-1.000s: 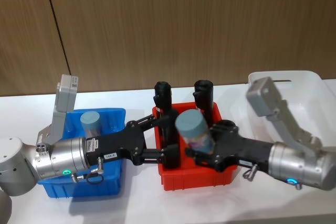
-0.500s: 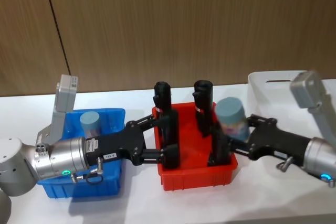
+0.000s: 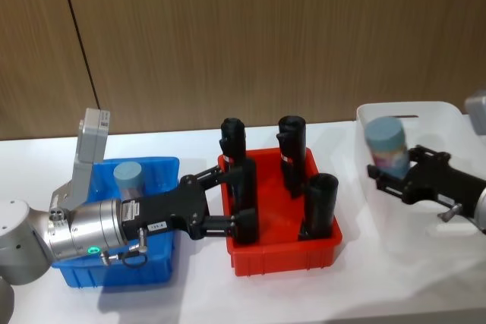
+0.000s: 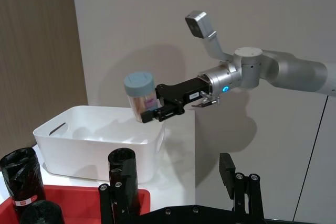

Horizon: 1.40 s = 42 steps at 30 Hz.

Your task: Pick the cotton swabs from the blue box and place them into the white box.

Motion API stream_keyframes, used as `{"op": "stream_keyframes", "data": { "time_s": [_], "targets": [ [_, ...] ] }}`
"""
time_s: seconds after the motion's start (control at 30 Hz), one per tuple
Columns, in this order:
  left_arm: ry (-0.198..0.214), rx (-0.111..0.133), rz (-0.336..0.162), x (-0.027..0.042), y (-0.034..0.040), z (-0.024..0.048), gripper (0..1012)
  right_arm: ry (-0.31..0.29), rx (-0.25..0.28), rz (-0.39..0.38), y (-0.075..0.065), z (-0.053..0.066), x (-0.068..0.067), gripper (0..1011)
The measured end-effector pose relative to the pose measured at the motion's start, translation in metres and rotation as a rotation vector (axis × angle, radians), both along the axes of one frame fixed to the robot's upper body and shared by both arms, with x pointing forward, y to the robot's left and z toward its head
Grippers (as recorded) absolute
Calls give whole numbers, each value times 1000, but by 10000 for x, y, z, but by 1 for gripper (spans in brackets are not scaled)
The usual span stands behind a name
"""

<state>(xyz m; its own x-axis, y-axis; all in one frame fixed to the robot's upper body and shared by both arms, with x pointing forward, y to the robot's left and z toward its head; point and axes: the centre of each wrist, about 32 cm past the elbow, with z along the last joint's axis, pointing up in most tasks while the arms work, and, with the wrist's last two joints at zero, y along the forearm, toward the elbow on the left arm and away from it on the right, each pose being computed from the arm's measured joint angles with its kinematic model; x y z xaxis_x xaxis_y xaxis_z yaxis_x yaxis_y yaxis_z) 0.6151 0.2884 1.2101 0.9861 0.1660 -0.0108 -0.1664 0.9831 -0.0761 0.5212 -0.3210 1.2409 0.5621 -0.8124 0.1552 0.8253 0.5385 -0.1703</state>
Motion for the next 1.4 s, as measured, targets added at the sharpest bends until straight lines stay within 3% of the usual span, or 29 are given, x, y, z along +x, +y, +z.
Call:
{"op": "stream_keyframes", "data": {
  "time_s": [0.3, 0.63, 0.83, 1.07, 1.4],
  "targets": [
    [0, 0, 0, 0, 0, 0, 1004, 10, -8, -135, -164, -83, 192, 649],
    [0, 0, 0, 0, 0, 0, 1004, 60, -15, -272, -320, -301, 507, 654],
    [0, 0, 0, 0, 0, 0, 1004, 80, -14, -320, -369, -387, 635, 814],
    [0, 0, 0, 0, 0, 0, 1004, 83, -9, -343, -385, -427, 686, 1001],
    [-1, 14, 37, -38, -36, -10, 1004, 69, -6, -336, -321, -448, 639, 1001]
  ]
}}
